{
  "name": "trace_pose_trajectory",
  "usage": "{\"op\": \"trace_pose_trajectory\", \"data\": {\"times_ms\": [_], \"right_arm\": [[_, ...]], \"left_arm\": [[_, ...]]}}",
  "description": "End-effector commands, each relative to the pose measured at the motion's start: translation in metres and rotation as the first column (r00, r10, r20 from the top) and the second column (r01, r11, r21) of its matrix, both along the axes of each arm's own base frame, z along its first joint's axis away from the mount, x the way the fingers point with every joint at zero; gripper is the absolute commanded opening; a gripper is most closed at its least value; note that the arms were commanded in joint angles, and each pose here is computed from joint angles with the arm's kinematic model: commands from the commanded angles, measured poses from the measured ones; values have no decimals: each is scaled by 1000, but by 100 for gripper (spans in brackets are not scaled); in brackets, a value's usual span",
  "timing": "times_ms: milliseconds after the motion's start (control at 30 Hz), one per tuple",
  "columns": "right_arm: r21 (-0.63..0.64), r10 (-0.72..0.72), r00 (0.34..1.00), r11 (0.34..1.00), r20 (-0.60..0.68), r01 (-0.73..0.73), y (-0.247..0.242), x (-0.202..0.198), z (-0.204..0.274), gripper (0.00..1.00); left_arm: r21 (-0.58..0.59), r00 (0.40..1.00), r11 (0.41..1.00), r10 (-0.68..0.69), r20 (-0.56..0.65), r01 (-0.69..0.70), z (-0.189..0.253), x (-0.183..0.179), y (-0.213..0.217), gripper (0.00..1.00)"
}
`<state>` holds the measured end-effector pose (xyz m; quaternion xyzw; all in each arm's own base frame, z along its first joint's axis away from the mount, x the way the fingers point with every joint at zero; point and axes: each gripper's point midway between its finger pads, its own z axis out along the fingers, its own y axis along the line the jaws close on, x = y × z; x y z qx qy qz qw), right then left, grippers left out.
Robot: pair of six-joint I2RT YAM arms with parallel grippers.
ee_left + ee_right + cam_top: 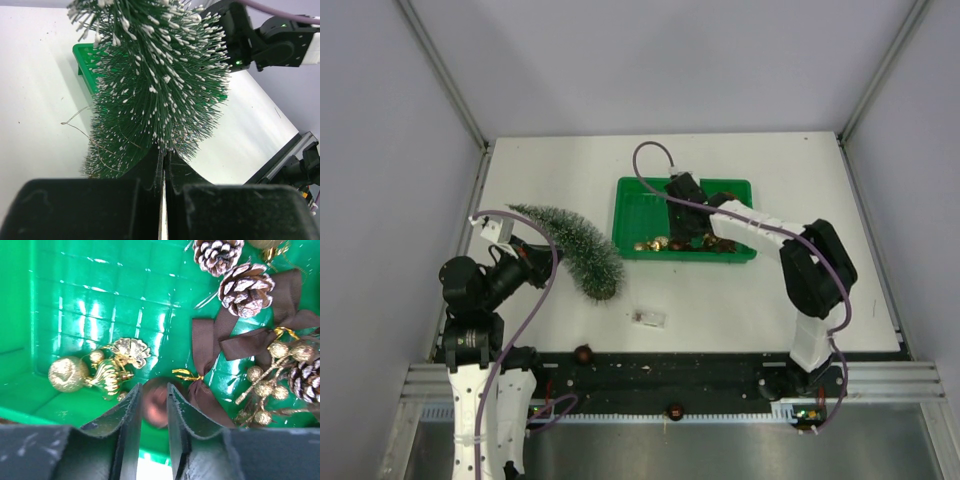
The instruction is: Decorate the small christmas tree
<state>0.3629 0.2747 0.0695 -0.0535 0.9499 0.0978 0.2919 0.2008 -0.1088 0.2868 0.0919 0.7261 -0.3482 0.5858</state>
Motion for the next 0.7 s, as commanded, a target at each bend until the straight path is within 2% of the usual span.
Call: {"op": "trace_pose_trajectory", "data": {"times_ms": [0, 100, 167, 200, 267, 333, 500, 667], "right_arm": [[49, 2, 993, 999, 117, -8, 2, 1, 59, 21], [93, -4, 986, 996, 166, -12, 5, -1, 85, 14], [111, 5, 982, 994, 189, -26, 7, -3, 99, 15], [107, 9, 980, 994, 197, -31, 7, -3, 103, 21], [75, 21, 983, 997, 185, -35, 5, -2, 101, 42], [25, 26, 988, 999, 154, -31, 1, -2, 87, 54], [-18, 40, 997, 999, 70, -38, 5, -5, 42, 62], [-32, 56, 998, 998, 37, -55, 16, -4, 15, 63]], "left_arm": [[12, 998, 1000, -2, 63, 1, 12, 0, 0, 0], [9, 998, 1000, -5, 61, 4, 12, 0, 0, 0], [9, 998, 1000, -5, 64, 4, 13, -1, 0, 0], [9, 998, 1000, -5, 64, 4, 13, -1, 0, 0], [9, 998, 1000, -7, 64, 6, 13, -2, -1, 0], [10, 998, 1000, -3, 66, 3, 12, -2, 0, 0], [11, 998, 1000, -1, 66, 0, 11, -2, 0, 0], [14, 998, 1000, 2, 66, -3, 11, -2, 0, 0]]}}
